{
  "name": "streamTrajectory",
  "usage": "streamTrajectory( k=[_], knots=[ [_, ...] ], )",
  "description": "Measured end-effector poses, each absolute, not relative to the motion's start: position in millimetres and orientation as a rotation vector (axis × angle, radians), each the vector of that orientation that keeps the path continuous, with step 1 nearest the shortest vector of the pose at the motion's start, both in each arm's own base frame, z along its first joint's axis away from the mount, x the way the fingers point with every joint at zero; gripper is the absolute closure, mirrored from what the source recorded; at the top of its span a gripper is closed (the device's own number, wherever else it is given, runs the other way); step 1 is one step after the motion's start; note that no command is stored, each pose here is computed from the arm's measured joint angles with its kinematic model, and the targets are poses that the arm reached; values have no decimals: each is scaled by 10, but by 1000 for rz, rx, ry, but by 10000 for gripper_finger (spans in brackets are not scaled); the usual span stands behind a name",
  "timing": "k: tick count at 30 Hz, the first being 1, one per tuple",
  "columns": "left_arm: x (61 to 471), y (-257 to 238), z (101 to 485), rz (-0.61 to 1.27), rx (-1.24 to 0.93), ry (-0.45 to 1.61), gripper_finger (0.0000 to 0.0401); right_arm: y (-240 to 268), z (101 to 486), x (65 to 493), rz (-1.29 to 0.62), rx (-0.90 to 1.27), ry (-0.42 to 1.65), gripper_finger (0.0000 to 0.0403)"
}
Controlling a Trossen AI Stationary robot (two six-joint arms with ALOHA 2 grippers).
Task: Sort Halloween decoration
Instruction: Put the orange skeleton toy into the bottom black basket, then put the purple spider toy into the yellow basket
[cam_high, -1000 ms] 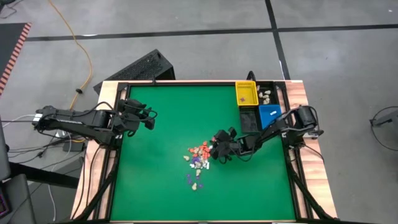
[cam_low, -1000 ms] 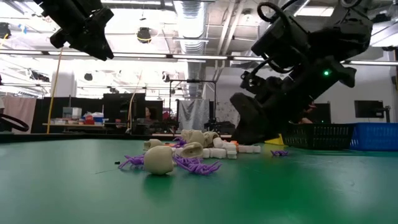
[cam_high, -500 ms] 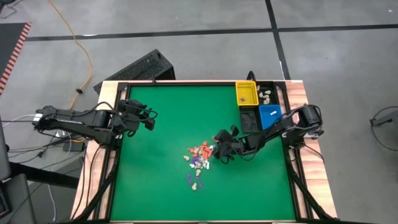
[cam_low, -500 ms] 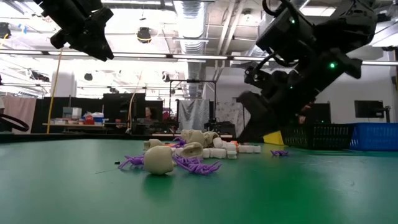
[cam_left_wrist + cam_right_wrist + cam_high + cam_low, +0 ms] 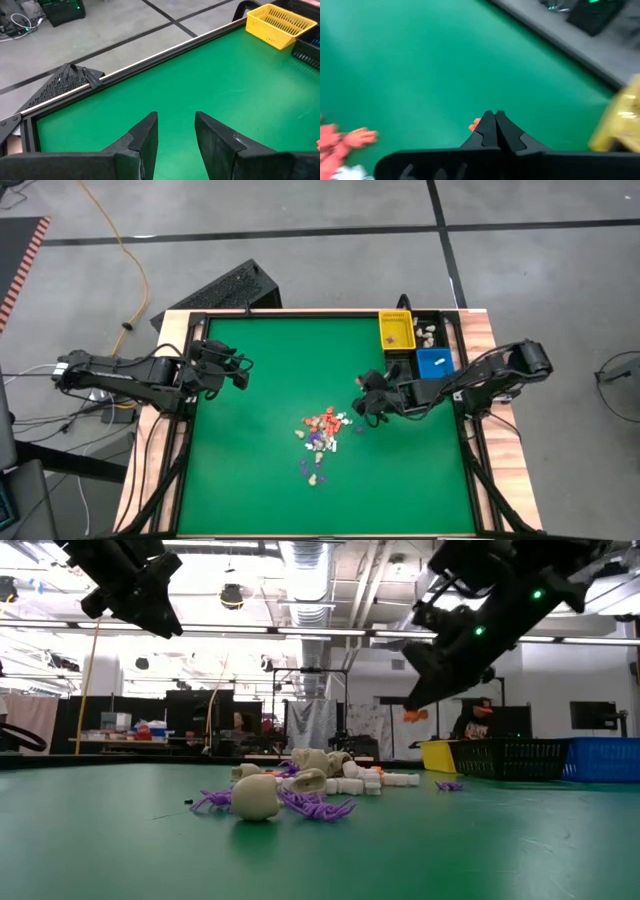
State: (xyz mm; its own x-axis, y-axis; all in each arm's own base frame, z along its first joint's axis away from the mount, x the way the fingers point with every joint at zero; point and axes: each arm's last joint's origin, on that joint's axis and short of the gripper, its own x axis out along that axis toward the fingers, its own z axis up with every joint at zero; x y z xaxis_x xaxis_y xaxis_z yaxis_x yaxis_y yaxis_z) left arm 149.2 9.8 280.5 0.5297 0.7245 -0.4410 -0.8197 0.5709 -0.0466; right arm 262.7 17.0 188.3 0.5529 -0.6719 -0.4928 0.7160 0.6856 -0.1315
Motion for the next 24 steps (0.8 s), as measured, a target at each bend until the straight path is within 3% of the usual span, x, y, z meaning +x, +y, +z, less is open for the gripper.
streamTrajectory(
  k=[13, 24],
  knots=[
    [1490, 98, 2803, 938, -258, 400, 280, -70, 1921, 1999, -1243, 168, 650, 385],
    [1491, 98, 2805, 939, -267, 394, 280, -96, 1904, 2016, -1231, 194, 682, 253]
  ],
)
